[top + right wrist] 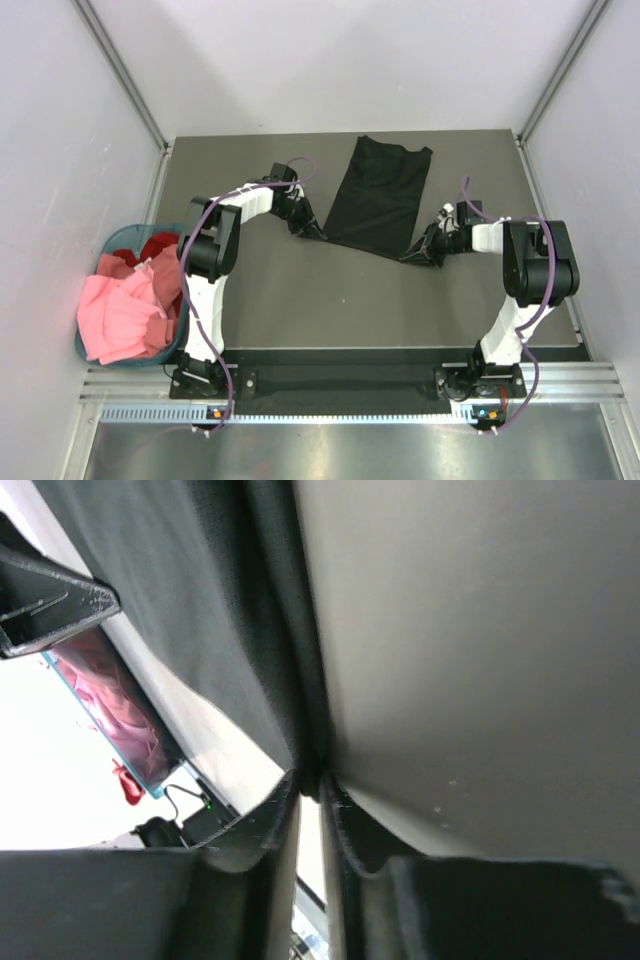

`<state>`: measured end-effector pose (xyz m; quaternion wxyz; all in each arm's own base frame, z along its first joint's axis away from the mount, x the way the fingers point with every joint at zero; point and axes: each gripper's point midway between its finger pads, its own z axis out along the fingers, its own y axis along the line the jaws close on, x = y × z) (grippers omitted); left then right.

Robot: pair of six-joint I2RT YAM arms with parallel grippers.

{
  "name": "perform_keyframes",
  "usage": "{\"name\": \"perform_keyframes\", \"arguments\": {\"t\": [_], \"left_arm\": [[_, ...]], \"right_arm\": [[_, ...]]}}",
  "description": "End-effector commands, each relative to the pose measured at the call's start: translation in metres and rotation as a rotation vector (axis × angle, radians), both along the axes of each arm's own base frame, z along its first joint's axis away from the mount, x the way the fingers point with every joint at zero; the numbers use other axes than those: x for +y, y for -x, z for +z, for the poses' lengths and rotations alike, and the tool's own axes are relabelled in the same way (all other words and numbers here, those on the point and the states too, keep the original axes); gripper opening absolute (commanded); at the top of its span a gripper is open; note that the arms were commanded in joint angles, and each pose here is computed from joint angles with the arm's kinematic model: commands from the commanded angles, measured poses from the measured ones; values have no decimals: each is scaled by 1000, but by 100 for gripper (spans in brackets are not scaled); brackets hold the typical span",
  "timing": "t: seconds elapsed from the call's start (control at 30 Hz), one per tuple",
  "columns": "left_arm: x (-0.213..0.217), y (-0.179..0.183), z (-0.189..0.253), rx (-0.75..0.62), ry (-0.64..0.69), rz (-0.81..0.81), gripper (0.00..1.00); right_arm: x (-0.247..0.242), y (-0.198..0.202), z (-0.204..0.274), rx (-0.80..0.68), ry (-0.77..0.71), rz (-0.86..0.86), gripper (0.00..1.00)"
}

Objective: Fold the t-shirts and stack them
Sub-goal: Fold the tshirt

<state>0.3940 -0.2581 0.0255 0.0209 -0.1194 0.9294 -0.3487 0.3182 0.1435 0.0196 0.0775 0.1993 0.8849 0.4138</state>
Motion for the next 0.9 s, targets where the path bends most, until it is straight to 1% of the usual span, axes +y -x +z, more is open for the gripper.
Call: {"name": "perform_keyframes", "arguments": {"t": [0.0,0.03,0.07,0.2,0.23,0.3,0.33,0.4,0.43,0.47,0.6,0.67,0.7,0.73,0.8,0.83,0.87], "left_arm": [[7,-5,-19,-41,-68,-32,7],[8,-5,-19,-48,-74,-45,0],[9,-4,-19,-51,-80,-49,0],[13,3,-14,-72,-89,-67,0],[15,9,-17,-60,-95,-68,0],[15,13,-10,-79,-92,-71,0],[17,22,-14,-62,-100,-74,0],[16,30,-6,-76,-102,-80,0],[18,41,-11,-62,-110,-86,0],[16,47,-2,-79,-107,-93,0],[11,82,1,-78,-113,-117,0],[6,106,0,-69,-122,-148,0],[4,114,-2,-55,-121,-154,5],[5,126,-2,-42,-121,-162,21],[5,137,-2,-43,-127,-172,32],[10,143,0,-51,-134,-174,38],[16,144,0,-61,-164,-168,46]], "right_arm": [[-8,5,-21,26,61,-25,13],[-9,4,-21,21,64,-22,10],[-9,4,-21,22,67,-21,5],[-10,11,-21,18,83,-5,0],[-11,15,-23,24,90,2,0],[-12,20,-21,17,97,15,0],[-12,27,-23,26,103,26,0],[-12,33,-19,15,107,36,0],[-14,40,-21,20,113,51,0],[-15,46,-20,30,123,59,0],[-21,73,-19,44,169,114,0],[-26,77,-16,14,207,136,1],[-28,83,-15,31,218,146,2],[-30,84,-13,18,233,160,4],[-33,86,-8,12,253,175,8],[-35,87,-7,6,265,183,14],[-37,85,-3,-11,283,183,15]]}}
